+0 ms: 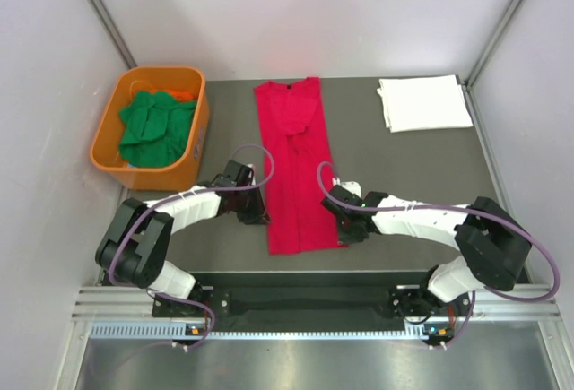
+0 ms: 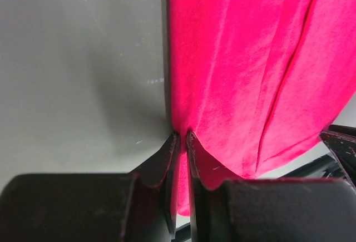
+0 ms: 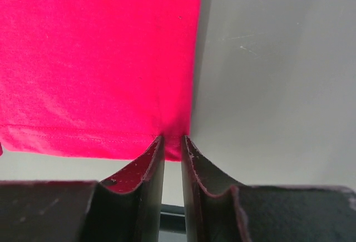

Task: Fold and stack the t-shirts
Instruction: Fold the tshirt

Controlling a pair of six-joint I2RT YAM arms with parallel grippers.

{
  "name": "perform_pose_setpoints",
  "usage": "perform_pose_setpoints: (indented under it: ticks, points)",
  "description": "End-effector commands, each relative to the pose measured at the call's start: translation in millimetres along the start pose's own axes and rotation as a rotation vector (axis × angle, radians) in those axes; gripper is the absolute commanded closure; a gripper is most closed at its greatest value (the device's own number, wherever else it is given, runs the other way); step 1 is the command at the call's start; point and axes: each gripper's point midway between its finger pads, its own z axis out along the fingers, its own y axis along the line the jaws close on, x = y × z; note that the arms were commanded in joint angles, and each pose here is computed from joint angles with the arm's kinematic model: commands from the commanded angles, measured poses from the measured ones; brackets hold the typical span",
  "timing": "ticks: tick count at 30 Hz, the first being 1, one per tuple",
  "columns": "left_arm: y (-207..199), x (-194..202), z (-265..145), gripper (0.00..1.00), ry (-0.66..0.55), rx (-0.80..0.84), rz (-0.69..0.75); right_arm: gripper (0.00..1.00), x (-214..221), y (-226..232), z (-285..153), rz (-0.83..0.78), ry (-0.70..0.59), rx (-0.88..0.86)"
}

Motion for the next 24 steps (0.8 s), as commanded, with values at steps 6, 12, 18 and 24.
perform_pose_setpoints:
  ticks: [6, 12, 18, 24]
  points:
    - [4.3, 1.1, 10.5, 0.94, 0.000, -0.021, 0.000, 0.88, 6.8, -3.5, 11.5, 0.010, -0.011, 0.027]
    - [12.7, 0.5, 10.7, 1.00, -0.012, -0.064, -0.012, 1.00, 0.7, -6.0, 2.4, 0.039, -0.046, 0.026]
    - [19.5, -0.8, 7.8, 1.00, -0.025, -0.106, -0.010, 1.00, -0.2, -7.9, -3.3, 0.072, -0.076, -0.022]
    - [25.8, -1.7, 1.9, 1.00, -0.039, -0.145, -0.003, 1.00, 4.2, -8.0, -5.0, 0.121, -0.115, -0.089]
